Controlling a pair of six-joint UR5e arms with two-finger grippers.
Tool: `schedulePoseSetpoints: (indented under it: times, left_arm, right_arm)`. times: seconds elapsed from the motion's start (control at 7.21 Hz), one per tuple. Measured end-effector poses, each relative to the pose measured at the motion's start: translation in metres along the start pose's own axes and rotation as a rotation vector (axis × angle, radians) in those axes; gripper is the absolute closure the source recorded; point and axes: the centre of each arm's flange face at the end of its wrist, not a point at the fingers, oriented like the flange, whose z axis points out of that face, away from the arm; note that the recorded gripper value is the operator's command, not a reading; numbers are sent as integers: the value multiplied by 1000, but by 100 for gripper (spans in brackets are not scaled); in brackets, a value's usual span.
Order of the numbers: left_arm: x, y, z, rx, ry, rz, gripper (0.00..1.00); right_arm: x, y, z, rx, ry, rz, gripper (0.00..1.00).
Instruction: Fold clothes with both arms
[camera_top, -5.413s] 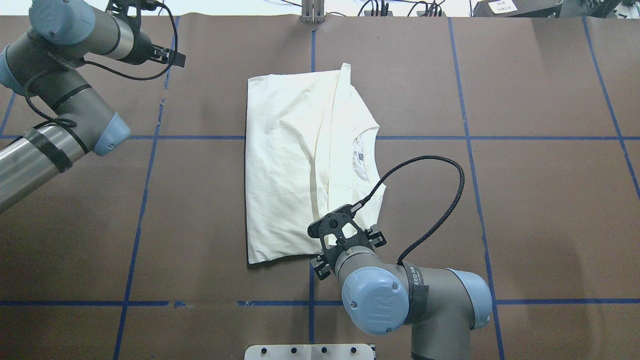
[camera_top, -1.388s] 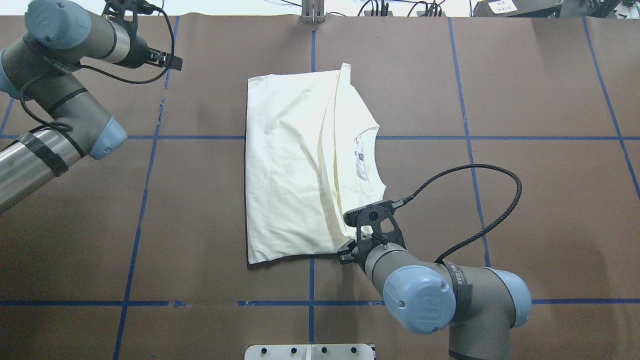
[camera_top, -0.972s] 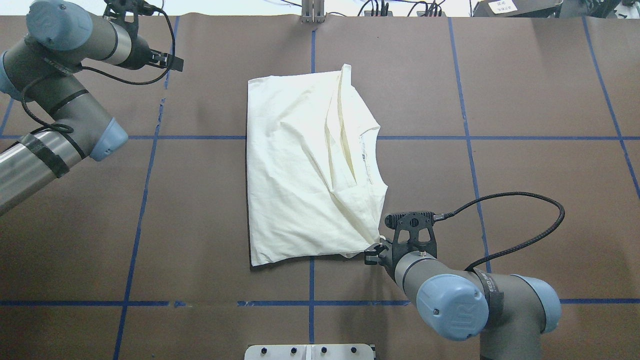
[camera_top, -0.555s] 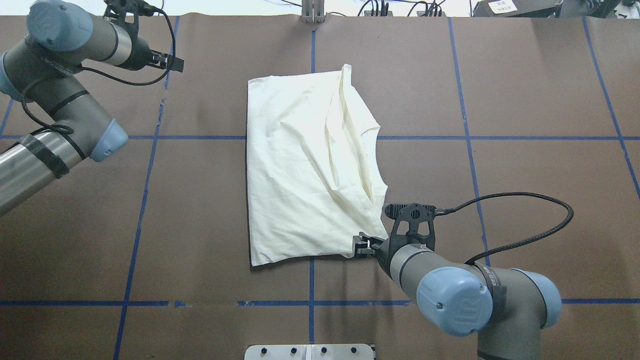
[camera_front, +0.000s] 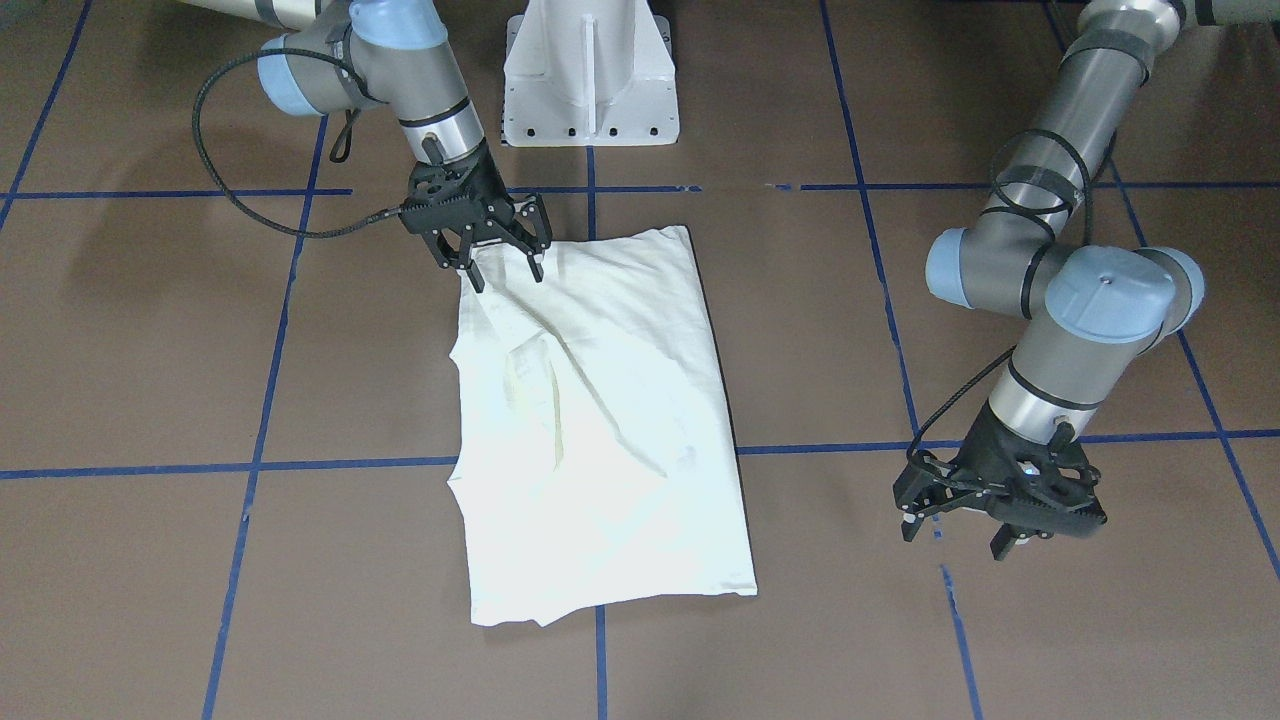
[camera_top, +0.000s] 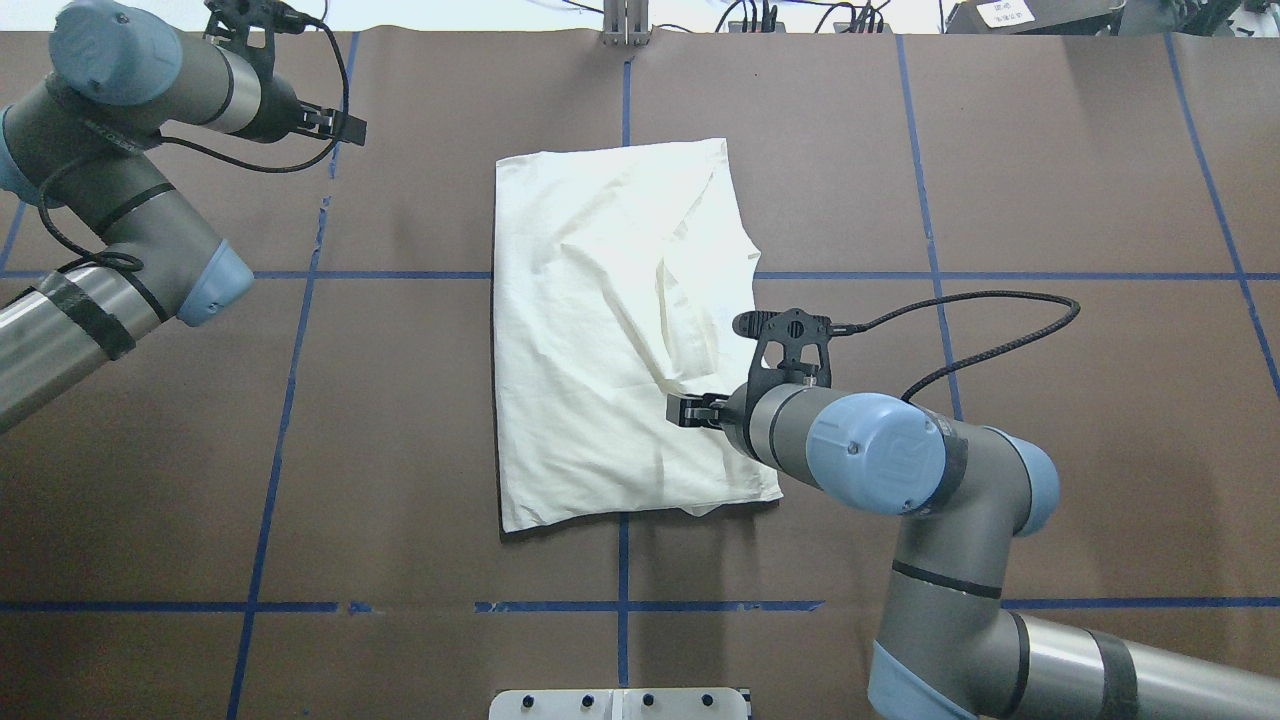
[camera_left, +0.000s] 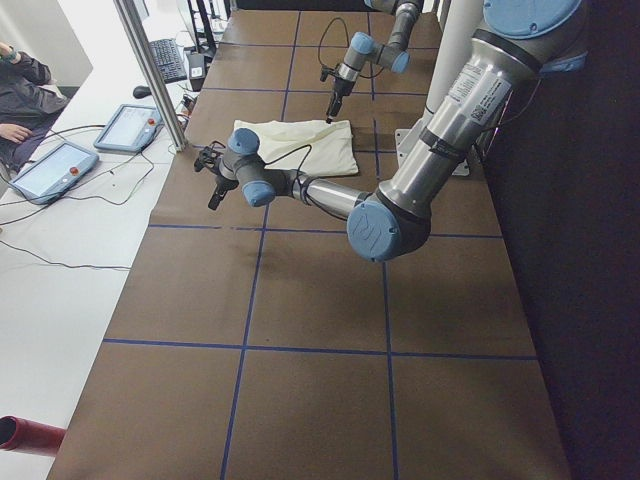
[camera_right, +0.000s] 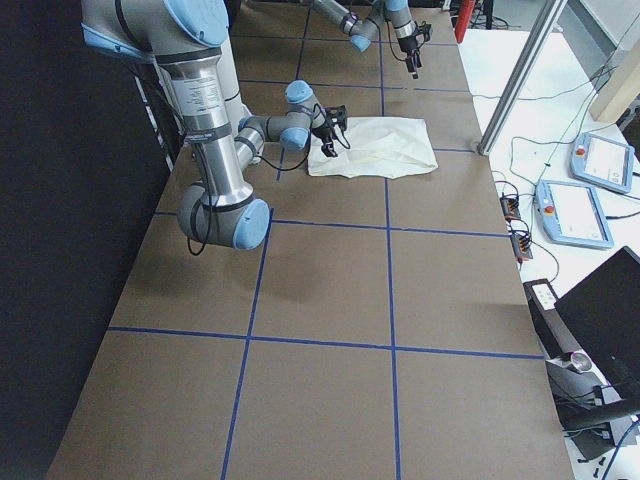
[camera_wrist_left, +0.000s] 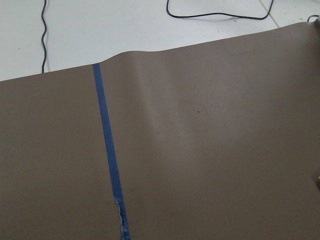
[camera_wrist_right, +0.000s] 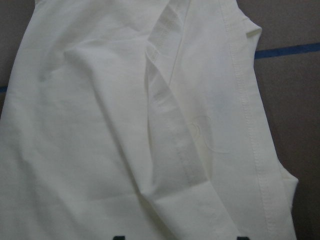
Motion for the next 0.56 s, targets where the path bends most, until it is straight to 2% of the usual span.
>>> schedulePoseSetpoints:
  times: [0.28,0.56]
  left_arm:
    - [0,0,0,0,0,0,0]
    - [0,0,0,0,0,0,0]
  right_arm:
    - [2,-33,35,-2,-56,10,38]
    - [-1,-60,56,5,-61,-9,41]
